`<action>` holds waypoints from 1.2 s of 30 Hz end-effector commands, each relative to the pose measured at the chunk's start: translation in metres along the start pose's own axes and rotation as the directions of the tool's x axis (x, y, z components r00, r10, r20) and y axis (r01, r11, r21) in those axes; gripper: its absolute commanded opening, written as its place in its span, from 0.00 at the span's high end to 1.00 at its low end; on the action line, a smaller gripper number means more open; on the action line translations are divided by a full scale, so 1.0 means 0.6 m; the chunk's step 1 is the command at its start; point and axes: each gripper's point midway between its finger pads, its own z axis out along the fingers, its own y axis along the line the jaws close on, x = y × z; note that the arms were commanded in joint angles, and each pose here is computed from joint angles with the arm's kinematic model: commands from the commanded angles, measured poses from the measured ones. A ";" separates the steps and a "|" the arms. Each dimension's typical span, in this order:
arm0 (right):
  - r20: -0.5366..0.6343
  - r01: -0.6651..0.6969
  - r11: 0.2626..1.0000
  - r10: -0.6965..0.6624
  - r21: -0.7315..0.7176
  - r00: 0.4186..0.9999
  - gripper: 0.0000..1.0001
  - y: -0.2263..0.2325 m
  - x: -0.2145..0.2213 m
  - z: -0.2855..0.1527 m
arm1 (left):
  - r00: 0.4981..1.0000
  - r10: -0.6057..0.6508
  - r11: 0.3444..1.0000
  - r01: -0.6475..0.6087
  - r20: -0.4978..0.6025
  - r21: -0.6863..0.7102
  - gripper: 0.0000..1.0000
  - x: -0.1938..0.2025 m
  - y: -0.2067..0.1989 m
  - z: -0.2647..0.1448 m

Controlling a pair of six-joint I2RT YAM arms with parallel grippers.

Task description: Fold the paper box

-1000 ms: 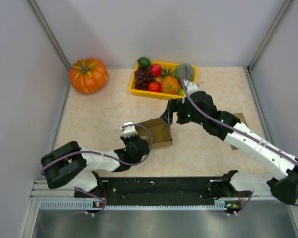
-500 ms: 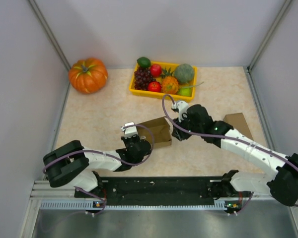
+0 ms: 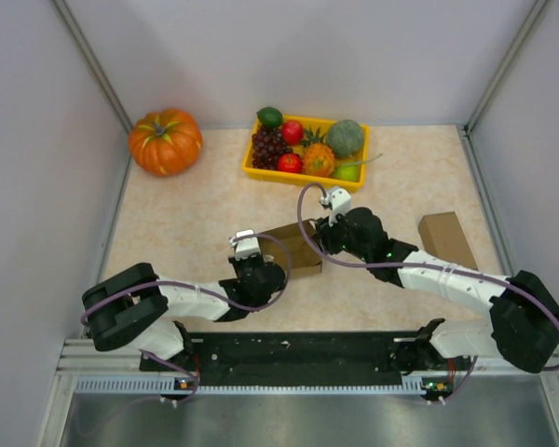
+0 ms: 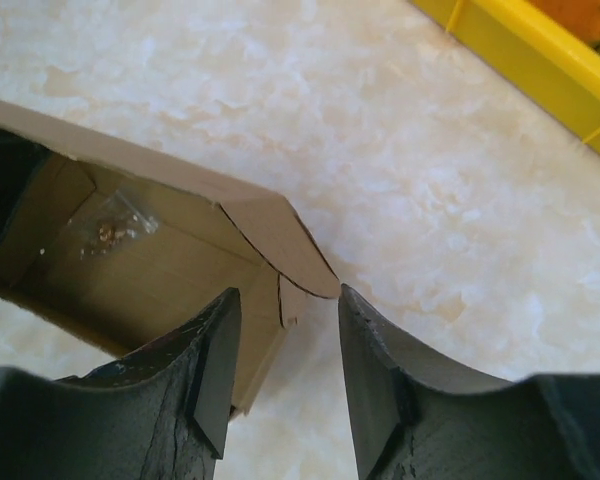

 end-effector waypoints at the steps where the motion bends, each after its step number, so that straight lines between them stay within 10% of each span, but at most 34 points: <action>1: 0.195 0.000 1.000 0.001 -0.004 0.981 0.58 0.015 -0.070 0.015 | 0.996 0.085 0.996 -0.085 -0.016 -0.008 0.99 0.012 0.007 -0.002; 12: 0.203 -0.003 0.999 -0.005 0.035 0.979 1.00 0.024 -0.051 0.043 | 0.999 0.044 0.999 -0.044 0.028 -0.022 0.95 -0.010 -0.006 0.001; 25: 0.398 -0.192 0.942 0.069 0.277 0.915 1.00 -0.043 -0.090 -0.006 | 0.983 -0.018 0.994 -0.003 0.181 0.114 0.93 -0.086 -0.114 0.023; 36: 0.321 -0.268 0.901 0.156 0.342 0.934 1.00 -0.050 -0.051 0.014 | 0.972 0.014 0.990 -0.047 0.234 0.136 0.99 -0.077 -0.128 0.031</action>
